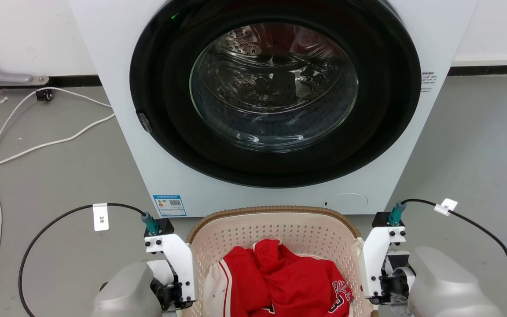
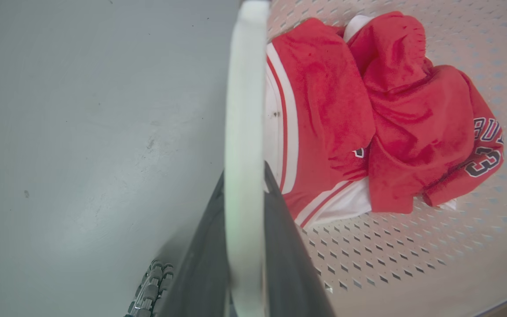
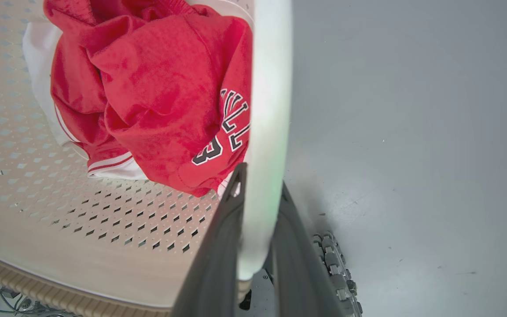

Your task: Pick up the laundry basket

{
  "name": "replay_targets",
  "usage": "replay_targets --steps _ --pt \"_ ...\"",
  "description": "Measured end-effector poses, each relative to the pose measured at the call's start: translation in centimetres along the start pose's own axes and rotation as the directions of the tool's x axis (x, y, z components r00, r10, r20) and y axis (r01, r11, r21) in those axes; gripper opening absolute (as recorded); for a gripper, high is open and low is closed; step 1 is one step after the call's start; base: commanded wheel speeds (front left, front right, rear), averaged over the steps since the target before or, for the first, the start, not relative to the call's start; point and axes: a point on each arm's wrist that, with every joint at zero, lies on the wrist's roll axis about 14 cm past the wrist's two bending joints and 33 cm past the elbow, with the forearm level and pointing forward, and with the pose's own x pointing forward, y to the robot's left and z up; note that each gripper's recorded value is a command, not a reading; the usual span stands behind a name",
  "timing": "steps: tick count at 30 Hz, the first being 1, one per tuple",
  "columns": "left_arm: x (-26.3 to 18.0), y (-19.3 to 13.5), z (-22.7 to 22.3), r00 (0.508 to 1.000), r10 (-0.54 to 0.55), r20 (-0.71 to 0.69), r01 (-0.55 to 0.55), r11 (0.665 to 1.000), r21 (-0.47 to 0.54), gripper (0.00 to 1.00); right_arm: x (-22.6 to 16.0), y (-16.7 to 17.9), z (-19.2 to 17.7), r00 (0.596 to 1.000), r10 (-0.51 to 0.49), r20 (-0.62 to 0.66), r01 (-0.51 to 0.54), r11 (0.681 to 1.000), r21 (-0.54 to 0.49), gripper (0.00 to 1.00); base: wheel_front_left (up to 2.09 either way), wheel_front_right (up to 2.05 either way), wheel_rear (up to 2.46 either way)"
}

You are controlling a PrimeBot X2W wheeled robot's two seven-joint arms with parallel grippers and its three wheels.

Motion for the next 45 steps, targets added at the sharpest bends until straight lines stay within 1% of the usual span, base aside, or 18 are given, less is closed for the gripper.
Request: replay_targets --steps 45 --pt "0.03 0.04 -0.14 1.0 -0.002 0.001 0.002 1.0 -0.015 0.0 0.07 -0.05 -0.05 1.0 0.002 -0.003 -0.002 1.0 0.009 0.0 0.0 0.0 0.0"
